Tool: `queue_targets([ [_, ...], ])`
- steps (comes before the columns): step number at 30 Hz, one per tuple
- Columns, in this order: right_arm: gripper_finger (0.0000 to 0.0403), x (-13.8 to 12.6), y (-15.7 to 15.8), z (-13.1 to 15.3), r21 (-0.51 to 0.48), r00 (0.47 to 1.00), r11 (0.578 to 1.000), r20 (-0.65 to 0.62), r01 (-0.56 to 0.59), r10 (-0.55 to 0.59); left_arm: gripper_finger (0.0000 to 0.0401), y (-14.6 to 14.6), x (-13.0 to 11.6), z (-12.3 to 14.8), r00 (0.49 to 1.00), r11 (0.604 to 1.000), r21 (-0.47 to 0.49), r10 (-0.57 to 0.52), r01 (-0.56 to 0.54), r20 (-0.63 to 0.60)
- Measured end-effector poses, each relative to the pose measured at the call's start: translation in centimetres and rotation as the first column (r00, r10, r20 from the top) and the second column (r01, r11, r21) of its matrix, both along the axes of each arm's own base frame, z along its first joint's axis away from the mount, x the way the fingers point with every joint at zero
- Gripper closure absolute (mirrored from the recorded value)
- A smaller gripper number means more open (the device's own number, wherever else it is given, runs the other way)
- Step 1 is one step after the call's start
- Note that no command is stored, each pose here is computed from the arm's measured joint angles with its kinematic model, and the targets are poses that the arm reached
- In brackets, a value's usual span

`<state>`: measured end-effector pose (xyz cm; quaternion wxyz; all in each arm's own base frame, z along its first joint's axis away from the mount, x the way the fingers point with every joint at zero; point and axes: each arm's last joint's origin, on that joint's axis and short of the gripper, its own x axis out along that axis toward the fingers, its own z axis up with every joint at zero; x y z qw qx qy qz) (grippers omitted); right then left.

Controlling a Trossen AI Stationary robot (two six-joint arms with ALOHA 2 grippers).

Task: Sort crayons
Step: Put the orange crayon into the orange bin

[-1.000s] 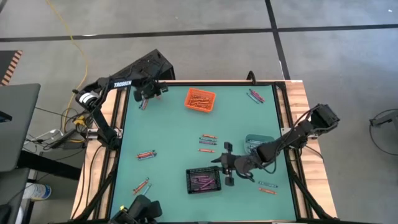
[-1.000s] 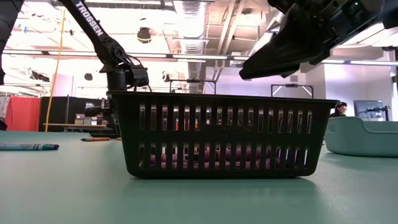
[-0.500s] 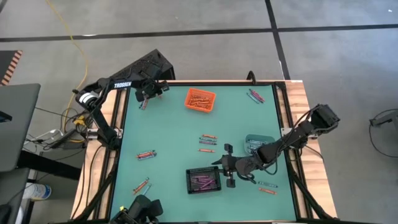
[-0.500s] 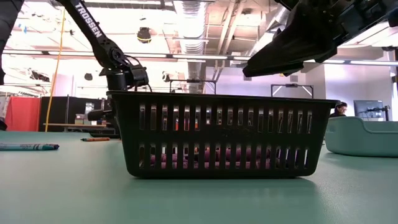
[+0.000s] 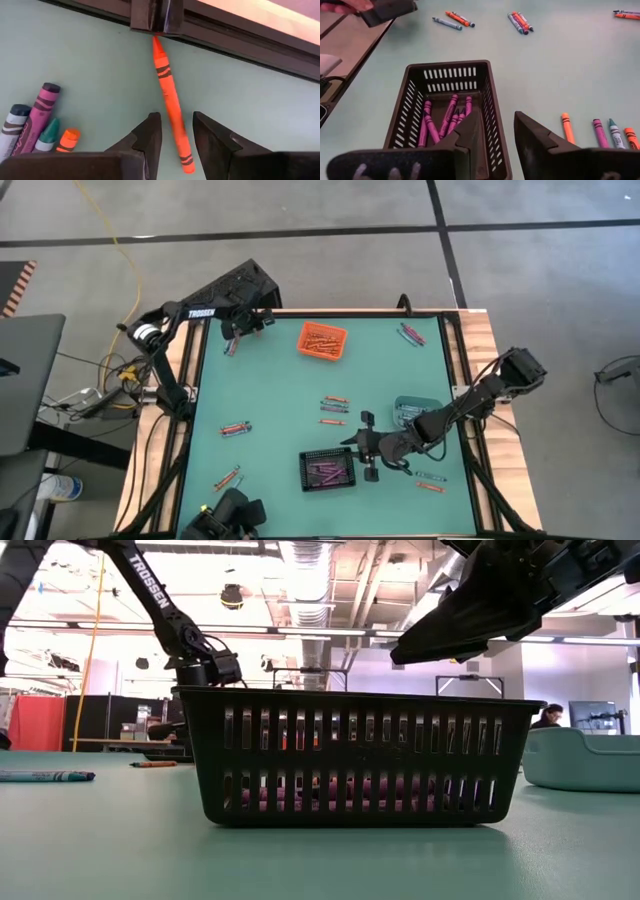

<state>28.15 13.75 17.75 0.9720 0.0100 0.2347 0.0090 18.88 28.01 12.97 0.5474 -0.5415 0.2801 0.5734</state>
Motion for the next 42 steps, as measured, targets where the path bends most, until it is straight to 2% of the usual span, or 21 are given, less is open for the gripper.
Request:
queue_targets([
  [10, 0.0285, 0.0, 0.0, -0.1, -0.005, 1.0, 1.0, -0.006, -0.002, 0.002, 0.0301, 0.1, 0.1, 1.4, 0.984, 0.984, -0.11, -0.154, 0.144, -0.093],
  [15, 0.0285, 0.0, 0.0, -0.1, 0.008, 1.0, 1.0, -0.009, -0.018, 0.018, 0.0337, -0.7, 0.2, 1.4, 0.96, 0.957, -0.162, -0.259, 0.241, -0.103],
  [20, 0.0285, 0.0, 0.1, 0.0, 0.009, 1.0, 1.0, -0.007, -0.018, 0.018, 0.0388, -1.6, 0.6, 1.4, 0.92, 0.912, -0.216, -0.376, 0.347, -0.109],
  [22, 0.0285, 0.0, 0.1, 0.0, 0.012, 1.0, 1.0, -0.003, -0.018, 0.018, 0.0393, -2.0, 0.8, 1.4, 0.898, 0.889, -0.235, -0.427, 0.394, -0.11],
  [26, 0.0285, 0.0, 0.1, 0.1, 0.014, 1.0, 1.0, 0.003, -0.018, 0.018, 0.0388, -3.1, 1.5, 1.4, 0.831, 0.817, -0.269, -0.549, 0.509, -0.094],
  [29, 0.0285, 0.0, 0.1, 0.1, 0.015, 1.0, 1.0, 0.004, -0.018, 0.018, 0.0388, -4.1, 2.5, 1.4, 0.756, 0.743, -0.275, -0.65, 0.611, -0.076],
  [31, 0.0285, 0.0, 0.1, 0.1, 0.015, 1.0, 1.0, 0.004, -0.018, 0.018, 0.0388, -5.1, 3.5, 1.4, 0.683, 0.675, -0.269, -0.726, 0.687, -0.08],
  [33, 0.0285, 0.0, 0.1, 0.1, 0.015, 1.0, 1.0, 0.004, -0.018, 0.018, 0.0389, -6.4, 4.8, 1.7, 0.582, 0.589, -0.24, -0.806, 0.772, -0.103],
  [34, 0.0285, 0.0, 0.1, 0.1, 0.015, 1.0, 1.0, 0.004, -0.017, 0.017, 0.0389, -7.0, 5.4, 1.9, 0.543, 0.56, -0.222, -0.828, 0.798, -0.14],
  [37, 0.0285, 0.0, 0.1, 0.1, 0.016, 1.0, 1.0, 0.005, -0.017, 0.017, 0.0389, -8.6, 6.5, 3.6, 0.481, 0.523, -0.171, -0.845, 0.835, -0.235],
  [42, 0.0285, 0.1, 0.1, 0.1, 0.021, 1.0, 1.0, 0.011, -0.016, 0.016, 0.0389, -9.9, 7.4, 7.9, 0.44, 0.469, -0.032, -0.848, 0.883, -0.295],
])
